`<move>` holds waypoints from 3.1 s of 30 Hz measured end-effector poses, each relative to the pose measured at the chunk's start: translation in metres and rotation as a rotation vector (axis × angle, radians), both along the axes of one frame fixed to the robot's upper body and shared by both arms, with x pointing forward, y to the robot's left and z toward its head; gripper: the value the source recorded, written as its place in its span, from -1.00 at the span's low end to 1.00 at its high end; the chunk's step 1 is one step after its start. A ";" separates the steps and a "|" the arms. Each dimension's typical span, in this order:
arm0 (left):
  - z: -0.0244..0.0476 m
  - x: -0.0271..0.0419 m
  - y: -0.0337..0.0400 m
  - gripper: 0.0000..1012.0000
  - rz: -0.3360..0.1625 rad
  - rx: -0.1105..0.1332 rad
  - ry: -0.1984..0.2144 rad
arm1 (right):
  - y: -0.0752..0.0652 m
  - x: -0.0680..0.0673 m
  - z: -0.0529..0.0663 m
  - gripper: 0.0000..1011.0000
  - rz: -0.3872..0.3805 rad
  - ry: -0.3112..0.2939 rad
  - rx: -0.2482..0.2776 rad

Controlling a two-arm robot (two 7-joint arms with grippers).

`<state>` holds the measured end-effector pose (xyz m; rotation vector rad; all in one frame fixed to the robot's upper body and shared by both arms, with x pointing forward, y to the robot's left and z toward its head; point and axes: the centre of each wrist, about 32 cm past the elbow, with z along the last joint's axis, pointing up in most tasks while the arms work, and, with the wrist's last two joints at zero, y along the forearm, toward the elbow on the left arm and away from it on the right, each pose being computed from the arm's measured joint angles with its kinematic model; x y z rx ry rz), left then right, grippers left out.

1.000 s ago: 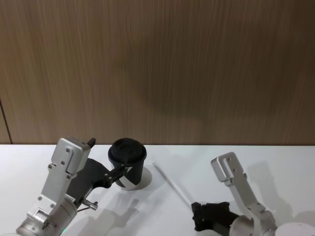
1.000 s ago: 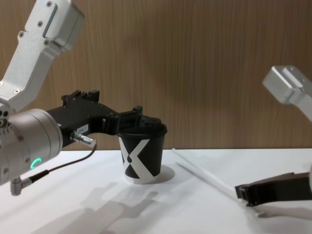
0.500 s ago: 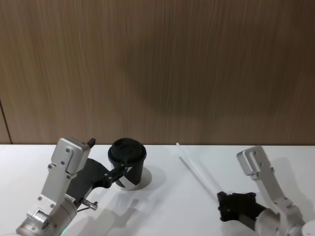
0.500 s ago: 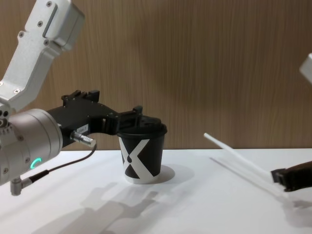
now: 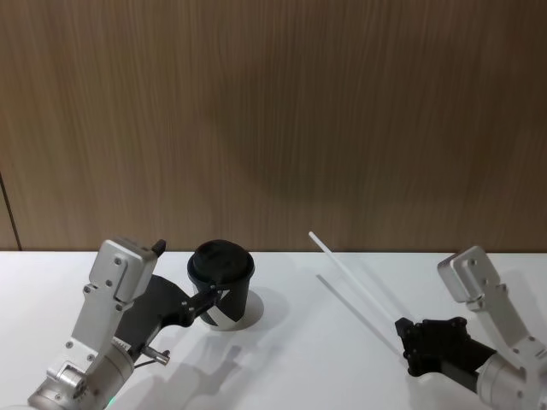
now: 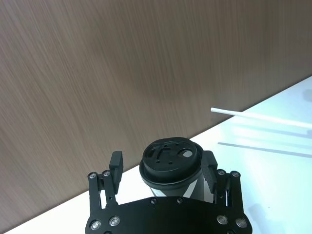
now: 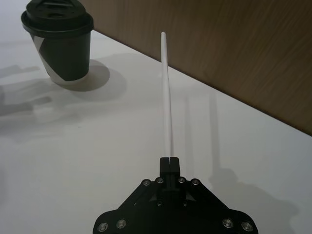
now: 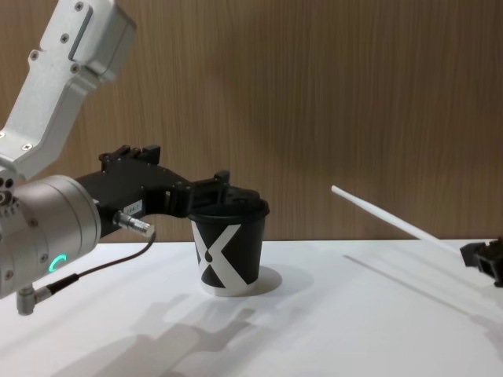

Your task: Pick up the straw with one hand, pass it to the other hand, and insert it into the cup.

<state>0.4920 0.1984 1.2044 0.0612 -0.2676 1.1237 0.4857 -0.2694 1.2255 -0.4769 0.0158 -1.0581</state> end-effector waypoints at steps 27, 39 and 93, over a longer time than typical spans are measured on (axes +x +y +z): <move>0.0000 0.0000 0.0000 0.98 0.000 0.000 0.000 | -0.033 0.012 0.045 -1.00 0.399 -0.171 -0.069; 0.0000 0.0000 0.0000 0.98 0.000 0.000 0.000 | -0.037 0.023 0.067 -1.00 0.565 -0.228 -0.087; 0.0054 -0.0001 0.0116 0.98 -0.091 -0.109 0.081 | -0.038 0.030 0.082 -1.00 0.671 -0.263 -0.108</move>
